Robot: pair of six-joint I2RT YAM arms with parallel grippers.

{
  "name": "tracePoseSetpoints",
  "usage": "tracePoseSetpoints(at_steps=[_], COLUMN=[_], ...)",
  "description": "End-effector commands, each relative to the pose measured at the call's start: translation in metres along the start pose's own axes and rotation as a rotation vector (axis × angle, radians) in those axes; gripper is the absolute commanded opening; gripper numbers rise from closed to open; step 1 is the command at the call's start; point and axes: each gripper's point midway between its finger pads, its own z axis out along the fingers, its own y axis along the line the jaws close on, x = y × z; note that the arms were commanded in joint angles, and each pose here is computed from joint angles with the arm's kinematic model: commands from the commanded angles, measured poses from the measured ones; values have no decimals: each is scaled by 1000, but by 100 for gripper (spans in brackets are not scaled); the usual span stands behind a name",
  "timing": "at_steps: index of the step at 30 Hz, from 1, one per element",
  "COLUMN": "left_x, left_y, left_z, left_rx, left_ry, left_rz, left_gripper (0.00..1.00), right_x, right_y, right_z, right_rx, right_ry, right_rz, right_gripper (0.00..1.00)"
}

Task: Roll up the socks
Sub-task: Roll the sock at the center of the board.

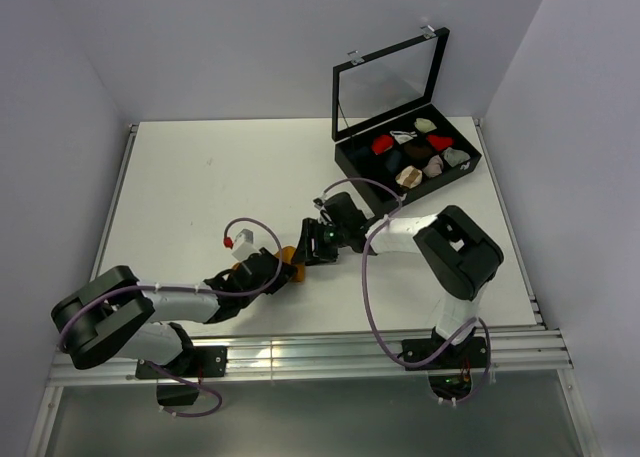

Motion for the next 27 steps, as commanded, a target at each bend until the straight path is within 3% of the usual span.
tracePoseSetpoints(at_steps=[1,6,14,21,27], left_x=[15,17,3,-25,-40], left_y=[60,66,60,42,54], left_z=[-9,-11,-13,-21,-20], left_rx=[-177,-189,-217,-226,-289], left_ry=[76,87,53,-31,-49], left_rz=[47,39,101,165,186], left_gripper=[26,26,30,34,32], right_x=[4,8,2,-15,-27], right_y=[5,-3,-18,-33,-40], right_z=[10,17,10,-16,-33], right_rx=[-60,-64,47,203,315], right_ry=[9,17,0,-33,-51], right_rz=[-46,-46,-109,-183,-224], right_gripper=[60,54,0,0,0])
